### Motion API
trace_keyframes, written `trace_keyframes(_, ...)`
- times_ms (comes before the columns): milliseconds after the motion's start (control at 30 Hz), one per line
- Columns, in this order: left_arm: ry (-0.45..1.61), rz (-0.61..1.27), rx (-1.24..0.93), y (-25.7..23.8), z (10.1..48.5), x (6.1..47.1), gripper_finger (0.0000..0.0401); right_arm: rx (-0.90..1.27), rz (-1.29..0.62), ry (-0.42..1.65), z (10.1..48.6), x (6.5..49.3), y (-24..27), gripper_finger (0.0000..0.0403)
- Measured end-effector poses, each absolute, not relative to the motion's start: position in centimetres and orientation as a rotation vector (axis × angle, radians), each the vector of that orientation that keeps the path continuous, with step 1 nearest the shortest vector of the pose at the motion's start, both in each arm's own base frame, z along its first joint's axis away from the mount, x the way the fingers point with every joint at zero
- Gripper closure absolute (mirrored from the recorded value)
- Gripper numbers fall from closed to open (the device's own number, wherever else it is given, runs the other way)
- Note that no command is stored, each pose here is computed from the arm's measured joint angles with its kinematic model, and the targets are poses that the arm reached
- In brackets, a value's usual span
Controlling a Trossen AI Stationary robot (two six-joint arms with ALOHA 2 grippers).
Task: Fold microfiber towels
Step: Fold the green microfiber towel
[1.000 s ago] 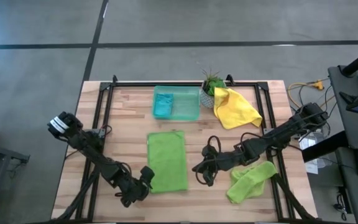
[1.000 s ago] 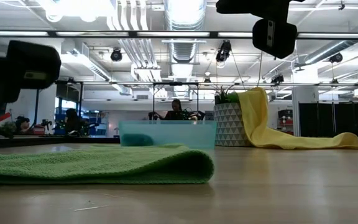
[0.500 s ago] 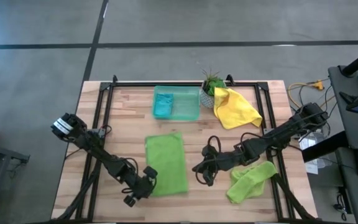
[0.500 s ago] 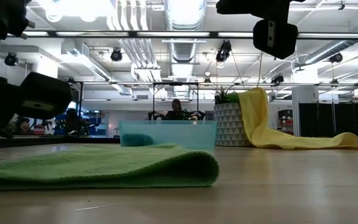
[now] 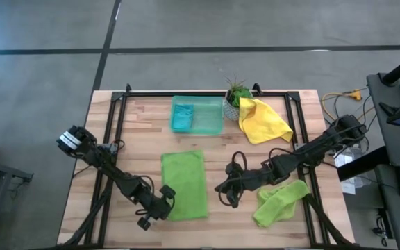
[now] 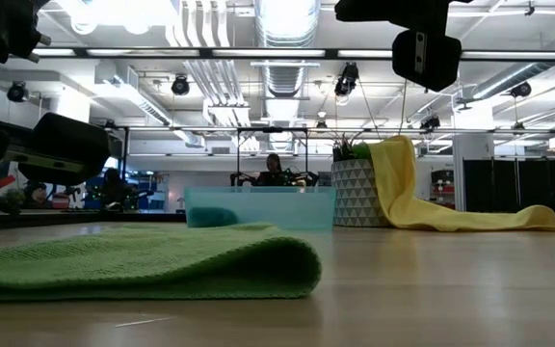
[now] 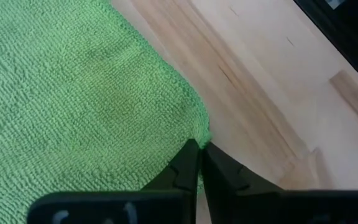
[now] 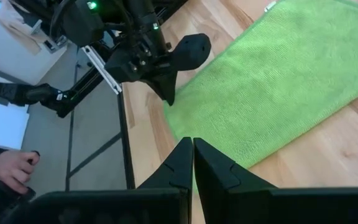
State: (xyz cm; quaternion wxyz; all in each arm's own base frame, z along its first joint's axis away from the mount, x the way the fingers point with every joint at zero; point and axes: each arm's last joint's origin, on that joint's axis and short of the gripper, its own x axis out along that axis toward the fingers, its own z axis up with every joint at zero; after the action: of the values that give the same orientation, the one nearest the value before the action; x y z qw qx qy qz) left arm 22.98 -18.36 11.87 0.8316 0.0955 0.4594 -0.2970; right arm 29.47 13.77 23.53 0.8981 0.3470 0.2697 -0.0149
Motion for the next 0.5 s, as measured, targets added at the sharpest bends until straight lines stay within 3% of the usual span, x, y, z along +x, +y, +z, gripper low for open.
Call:
trace_keyframes(200,0.954,-0.613,0.183,-17.6,12.6,23.1,0.04,0.618,0.025,0.58,23.1,30.0,14.5,0.0389)
trace_keyframes(500,0.863,-0.576,-0.002,-16.7,14.2,23.5,0.0401,0.486,0.064,0.637,20.9,33.1,16.9,0.034)
